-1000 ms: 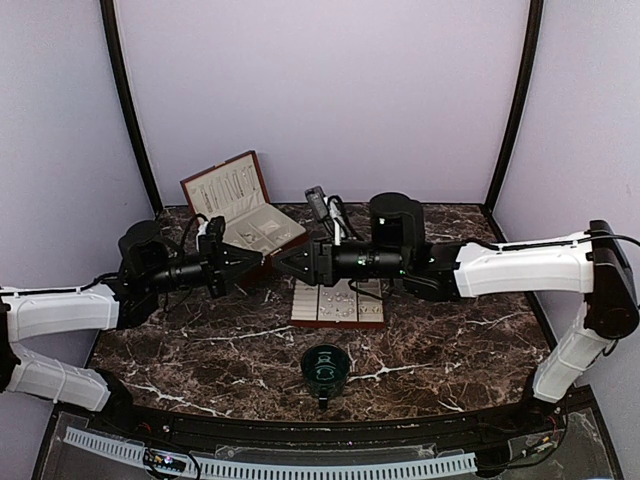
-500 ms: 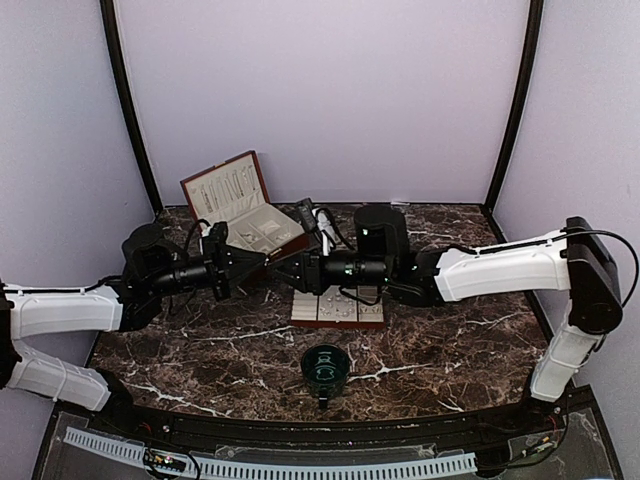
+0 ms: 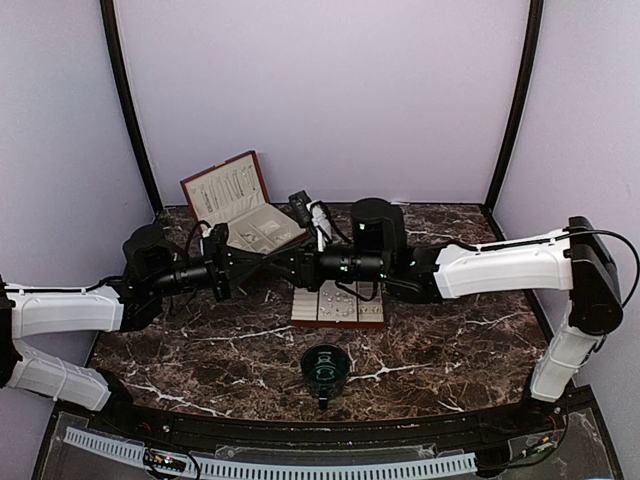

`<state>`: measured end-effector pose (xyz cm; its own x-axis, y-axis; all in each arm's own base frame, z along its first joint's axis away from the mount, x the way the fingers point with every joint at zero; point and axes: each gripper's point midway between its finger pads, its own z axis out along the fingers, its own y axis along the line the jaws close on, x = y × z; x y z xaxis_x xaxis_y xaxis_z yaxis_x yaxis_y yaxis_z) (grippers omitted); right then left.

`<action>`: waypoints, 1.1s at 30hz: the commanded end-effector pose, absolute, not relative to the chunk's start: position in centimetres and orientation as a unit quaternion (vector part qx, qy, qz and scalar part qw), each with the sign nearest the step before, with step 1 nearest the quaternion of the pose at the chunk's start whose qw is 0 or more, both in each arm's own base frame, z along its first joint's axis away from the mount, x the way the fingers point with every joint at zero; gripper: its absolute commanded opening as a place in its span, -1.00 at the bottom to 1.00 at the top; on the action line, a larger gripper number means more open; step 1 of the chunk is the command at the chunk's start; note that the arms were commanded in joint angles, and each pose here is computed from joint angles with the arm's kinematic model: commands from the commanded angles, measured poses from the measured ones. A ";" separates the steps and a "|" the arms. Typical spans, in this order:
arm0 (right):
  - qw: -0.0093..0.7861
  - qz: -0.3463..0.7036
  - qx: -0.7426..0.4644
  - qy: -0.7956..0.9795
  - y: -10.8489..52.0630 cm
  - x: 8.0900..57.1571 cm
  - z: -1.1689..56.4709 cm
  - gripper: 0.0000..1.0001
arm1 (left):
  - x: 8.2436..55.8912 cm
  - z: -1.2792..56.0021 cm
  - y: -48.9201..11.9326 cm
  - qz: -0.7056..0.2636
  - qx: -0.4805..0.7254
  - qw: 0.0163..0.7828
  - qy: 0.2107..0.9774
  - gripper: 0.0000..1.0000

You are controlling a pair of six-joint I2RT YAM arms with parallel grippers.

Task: Organize the mixed jewelry
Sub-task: Pass from the left arm to the right

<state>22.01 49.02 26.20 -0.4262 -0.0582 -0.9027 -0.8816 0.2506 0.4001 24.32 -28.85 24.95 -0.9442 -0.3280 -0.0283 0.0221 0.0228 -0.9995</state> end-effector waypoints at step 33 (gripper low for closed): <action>0.446 0.473 -0.373 0.662 50.6 22.0 26.8 -0.87 | 23.7 25.2 -29.0 -0.702 -0.103 0.117 0.695 -1.00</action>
